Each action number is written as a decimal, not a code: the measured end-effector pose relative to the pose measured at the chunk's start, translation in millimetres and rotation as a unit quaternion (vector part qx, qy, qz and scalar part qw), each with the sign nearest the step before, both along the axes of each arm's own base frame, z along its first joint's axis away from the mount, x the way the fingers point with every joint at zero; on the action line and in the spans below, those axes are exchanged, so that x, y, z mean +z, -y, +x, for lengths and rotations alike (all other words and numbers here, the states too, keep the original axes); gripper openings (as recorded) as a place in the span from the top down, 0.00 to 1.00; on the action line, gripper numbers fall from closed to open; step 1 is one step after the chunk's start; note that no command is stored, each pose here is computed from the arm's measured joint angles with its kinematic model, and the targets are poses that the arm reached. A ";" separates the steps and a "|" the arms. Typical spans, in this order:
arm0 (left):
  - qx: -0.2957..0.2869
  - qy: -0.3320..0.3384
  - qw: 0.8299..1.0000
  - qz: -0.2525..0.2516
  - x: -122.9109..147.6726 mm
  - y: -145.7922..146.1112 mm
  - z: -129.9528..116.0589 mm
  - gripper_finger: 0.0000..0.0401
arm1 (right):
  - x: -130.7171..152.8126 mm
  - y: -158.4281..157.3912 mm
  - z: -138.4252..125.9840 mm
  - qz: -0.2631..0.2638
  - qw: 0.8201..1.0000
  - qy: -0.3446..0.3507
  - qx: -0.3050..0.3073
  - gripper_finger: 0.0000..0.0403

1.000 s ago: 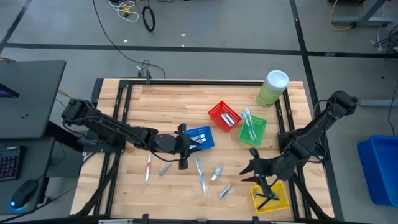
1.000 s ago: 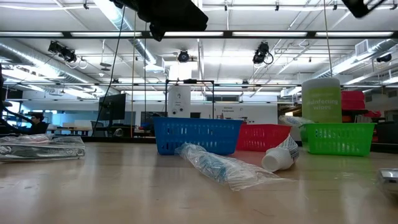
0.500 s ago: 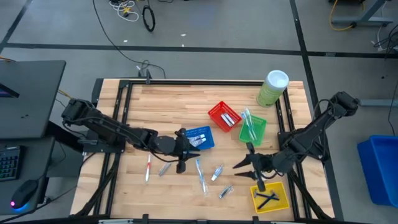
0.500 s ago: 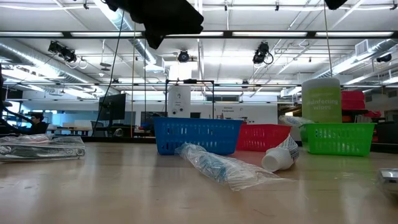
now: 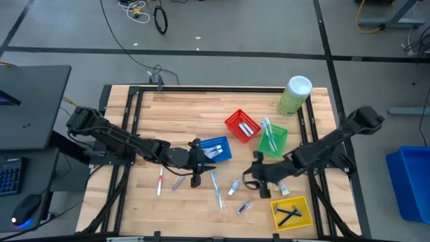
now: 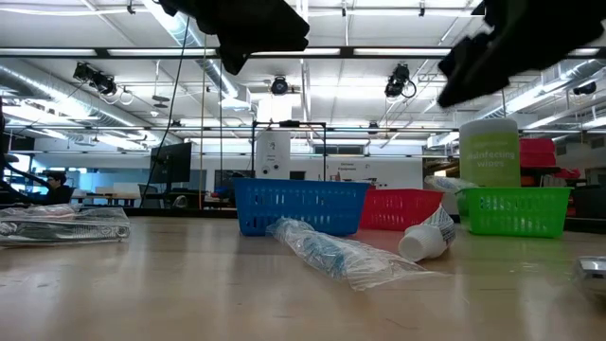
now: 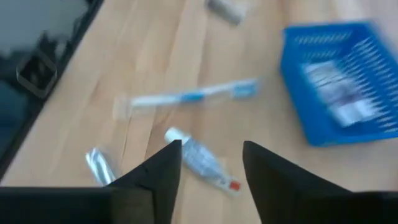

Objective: Pick & Place Travel size toiletries
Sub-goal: Put the white toothpaste into the blue bin

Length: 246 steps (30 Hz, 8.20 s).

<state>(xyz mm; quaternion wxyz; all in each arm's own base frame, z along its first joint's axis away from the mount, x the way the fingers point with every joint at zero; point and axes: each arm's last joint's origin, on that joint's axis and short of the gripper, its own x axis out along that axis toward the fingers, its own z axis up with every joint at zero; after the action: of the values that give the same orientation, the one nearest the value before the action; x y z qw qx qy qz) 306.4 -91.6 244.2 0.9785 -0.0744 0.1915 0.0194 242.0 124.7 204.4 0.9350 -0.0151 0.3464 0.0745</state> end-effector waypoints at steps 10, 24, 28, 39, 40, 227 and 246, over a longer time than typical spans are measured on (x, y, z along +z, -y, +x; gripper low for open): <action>-0.001 0.000 1.000 0.002 0.0 0.0 0.0 0.75 | -56.4 7.2 24.1 -0.091 0.991 -0.083 0.047 0.37; -0.001 0.000 1.000 0.004 0.2 0.0 0.1 0.75 | -84.8 14.0 39.2 -0.050 0.989 -0.111 0.082 0.54; -0.001 0.001 1.000 0.002 0.3 0.0 0.1 0.75 | -85.0 13.4 39.0 -0.042 0.989 -0.114 0.084 0.68; -0.001 0.000 1.000 0.002 0.2 -0.1 0.1 0.75 | -85.4 13.6 38.5 -0.029 0.990 -0.121 0.069 0.94; -0.001 0.000 1.000 0.002 0.2 0.0 0.1 0.75 | -85.3 13.5 38.6 -0.029 0.990 -0.120 0.069 0.95; 0.179 0.136 0.959 0.170 -7.7 -51.9 58.5 0.45 | 62.6 108.2 4.3 -0.039 0.873 0.394 -0.283 0.80; 0.185 0.143 0.959 0.161 8.7 -75.7 78.2 0.45 | 64.0 110.3 6.3 0.052 0.871 0.412 -0.263 0.80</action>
<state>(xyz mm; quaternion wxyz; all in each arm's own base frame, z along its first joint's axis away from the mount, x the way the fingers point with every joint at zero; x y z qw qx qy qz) 384.6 -16.0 252.9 0.9739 0.0478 0.0270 0.2201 248.4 14.4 268.3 0.9774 0.0957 -0.0839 -0.1689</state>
